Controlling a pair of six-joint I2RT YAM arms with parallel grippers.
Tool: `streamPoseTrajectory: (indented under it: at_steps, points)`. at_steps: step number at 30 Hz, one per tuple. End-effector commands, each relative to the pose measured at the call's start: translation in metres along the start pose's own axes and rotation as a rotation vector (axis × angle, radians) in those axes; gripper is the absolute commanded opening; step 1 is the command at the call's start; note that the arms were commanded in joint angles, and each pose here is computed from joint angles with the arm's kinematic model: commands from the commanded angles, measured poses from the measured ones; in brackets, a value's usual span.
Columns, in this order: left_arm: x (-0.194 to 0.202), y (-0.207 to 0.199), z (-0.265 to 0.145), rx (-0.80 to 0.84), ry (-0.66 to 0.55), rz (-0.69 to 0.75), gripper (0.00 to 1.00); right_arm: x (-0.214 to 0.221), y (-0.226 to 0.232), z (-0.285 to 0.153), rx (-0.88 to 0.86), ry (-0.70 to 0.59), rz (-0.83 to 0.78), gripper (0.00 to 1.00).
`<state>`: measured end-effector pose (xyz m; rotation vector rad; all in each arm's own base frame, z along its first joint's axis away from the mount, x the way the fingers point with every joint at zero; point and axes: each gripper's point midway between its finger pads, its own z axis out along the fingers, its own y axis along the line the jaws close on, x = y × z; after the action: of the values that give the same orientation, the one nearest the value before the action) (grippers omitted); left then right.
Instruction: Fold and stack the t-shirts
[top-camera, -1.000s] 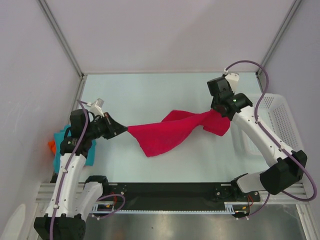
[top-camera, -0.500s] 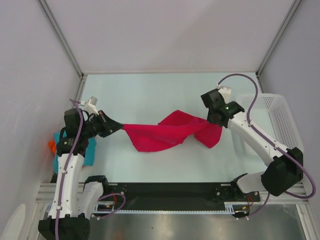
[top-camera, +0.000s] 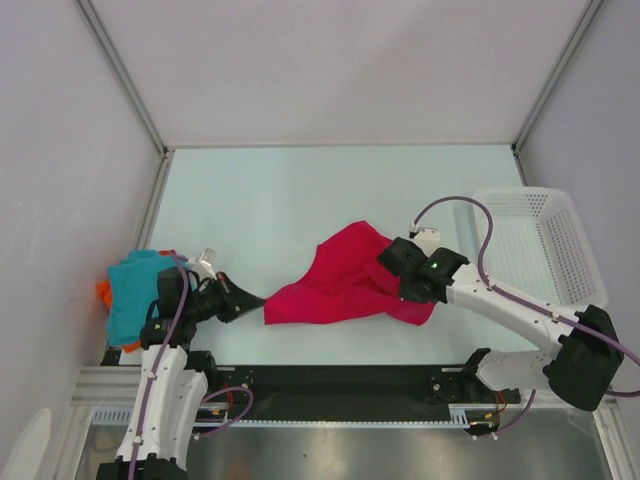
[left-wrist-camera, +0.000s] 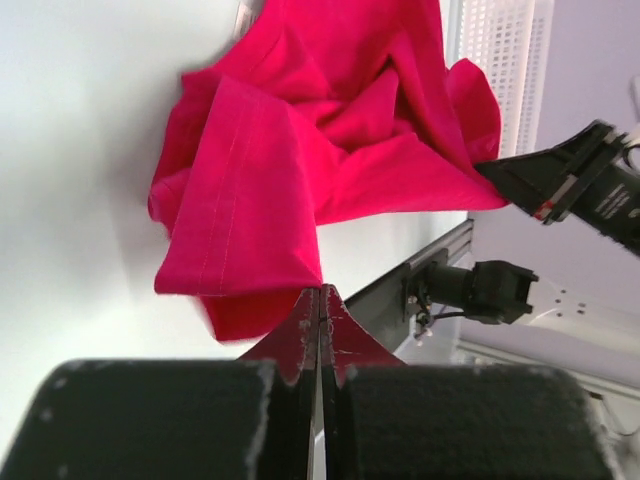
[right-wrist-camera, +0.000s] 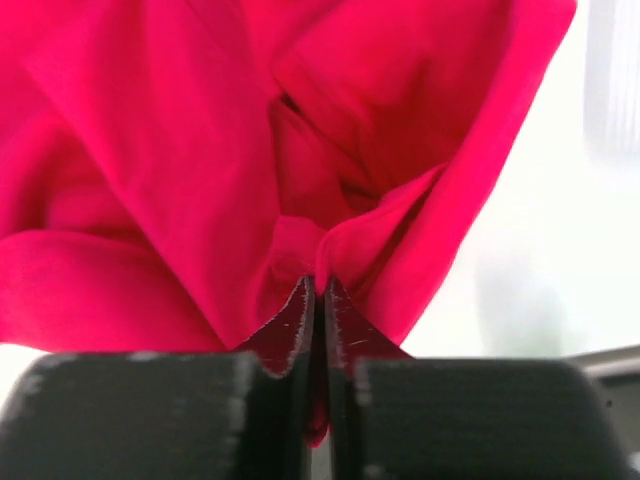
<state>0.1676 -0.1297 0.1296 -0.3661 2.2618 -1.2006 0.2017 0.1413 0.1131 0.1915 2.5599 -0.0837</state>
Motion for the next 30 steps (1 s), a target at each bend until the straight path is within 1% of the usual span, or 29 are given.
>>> streamPoseTrajectory:
  at_steps: [1,2,3,4,5,7,8,9,10,13,20,22,25,26,27,28,29,30]
  points:
    - [-0.010,-0.018,-0.001,0.075,-0.031,0.001,0.00,0.014,-0.002,0.003,0.017,0.041,0.044,0.16]
    - [-0.011,-0.020,-0.001,0.075,-0.035,-0.001,0.10,0.013,0.001,0.003,0.013,0.042,0.039,0.23]
    - [-0.013,-0.022,-0.002,0.075,-0.045,0.004,0.19,0.012,0.002,0.002,0.012,0.041,0.030,0.34]
    - [-0.015,-0.023,-0.003,0.073,-0.050,0.003,0.32,0.009,0.004,0.002,0.012,0.039,0.026,0.38]
    - [-0.018,-0.025,-0.003,0.077,-0.057,0.003,0.56,0.005,0.007,0.002,0.012,0.032,0.025,0.40]
    - [-0.026,-0.032,-0.005,0.080,-0.077,0.012,0.75,0.000,0.011,0.001,0.011,0.025,0.014,0.44]
    - [-0.031,-0.034,-0.005,0.077,-0.096,0.005,0.92,-0.004,0.014,0.000,0.010,0.021,0.012,0.44]
    - [-0.034,-0.037,-0.005,0.086,-0.108,0.007,0.98,-0.005,0.016,0.000,0.009,0.021,0.002,0.45]
    - [-0.040,-0.041,-0.005,0.101,-0.127,0.018,0.99,-0.006,0.017,0.000,0.009,0.019,-0.001,0.45]
    - [-0.048,-0.041,-0.001,0.098,-0.140,-0.024,1.00,-0.011,0.020,-0.001,0.008,0.014,-0.008,0.46]
    - [-0.065,-0.008,0.019,-0.063,-0.133,-0.190,1.00,-0.019,0.021,-0.003,0.020,-0.006,-0.020,0.47]
    - [-0.069,0.005,0.025,-0.135,-0.140,-0.232,1.00,-0.020,0.020,-0.004,0.025,-0.010,-0.021,0.47]
    - [-0.076,0.017,0.033,-0.228,-0.156,-0.263,1.00,-0.024,0.019,-0.005,0.028,-0.018,-0.018,0.47]
    - [-0.082,0.017,0.034,-0.247,-0.171,-0.258,0.99,-0.025,0.018,-0.006,0.027,-0.021,-0.018,0.47]
    - [-0.077,0.015,0.039,-0.263,-0.148,-0.242,1.00,-0.027,0.018,-0.007,0.029,-0.024,-0.019,0.47]
    - [-0.078,0.024,0.043,-0.316,-0.150,-0.238,1.00,-0.029,0.017,-0.008,0.031,-0.028,-0.018,0.47]
    - [-0.082,0.022,0.044,-0.333,-0.157,-0.227,1.00,-0.030,0.017,-0.009,0.027,-0.028,-0.019,0.47]
    - [-0.078,0.023,0.048,-0.354,-0.139,-0.213,1.00,-0.032,0.015,-0.010,0.030,-0.032,-0.017,0.47]
